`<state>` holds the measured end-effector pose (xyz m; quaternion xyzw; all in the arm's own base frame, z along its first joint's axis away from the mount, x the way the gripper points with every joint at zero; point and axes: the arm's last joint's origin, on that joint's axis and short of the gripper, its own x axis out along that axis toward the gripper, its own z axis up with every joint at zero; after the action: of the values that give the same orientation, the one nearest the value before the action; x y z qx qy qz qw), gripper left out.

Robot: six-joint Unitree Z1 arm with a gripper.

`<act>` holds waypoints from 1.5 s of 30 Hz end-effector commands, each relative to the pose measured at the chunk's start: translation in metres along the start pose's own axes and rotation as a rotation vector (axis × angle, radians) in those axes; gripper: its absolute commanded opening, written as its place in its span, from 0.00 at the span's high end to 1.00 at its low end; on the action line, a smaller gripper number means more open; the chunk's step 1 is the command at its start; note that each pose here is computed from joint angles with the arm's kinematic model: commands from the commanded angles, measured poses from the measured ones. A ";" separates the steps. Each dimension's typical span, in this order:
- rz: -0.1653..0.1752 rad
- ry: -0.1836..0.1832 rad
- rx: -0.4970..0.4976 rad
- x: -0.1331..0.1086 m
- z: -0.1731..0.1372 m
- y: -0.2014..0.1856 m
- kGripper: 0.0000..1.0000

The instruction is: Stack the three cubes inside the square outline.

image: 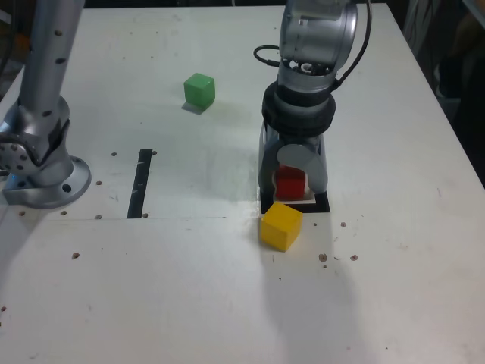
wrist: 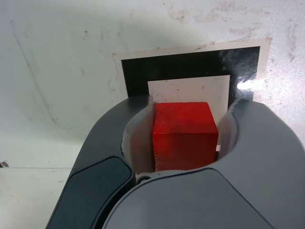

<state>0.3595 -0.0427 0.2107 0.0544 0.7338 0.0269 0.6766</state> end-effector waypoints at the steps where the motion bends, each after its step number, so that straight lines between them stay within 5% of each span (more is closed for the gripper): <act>1: 0.001 -0.005 -0.001 -0.001 -0.001 0.001 0.04; 11: 0.000 -0.065 0.014 -0.039 -0.027 0.002 0.01; 17: 0.000 -0.095 0.174 -0.069 -0.037 -0.021 0.00; 24: 0.027 -0.054 0.374 -0.085 -0.048 -0.054 0.00; 33: 0.053 0.057 0.482 -0.049 -0.039 -0.077 0.05; 45: 0.035 0.067 0.487 -0.025 -0.024 -0.086 0.15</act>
<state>0.3342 -0.1301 0.2303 0.2285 0.7339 -0.1369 0.6249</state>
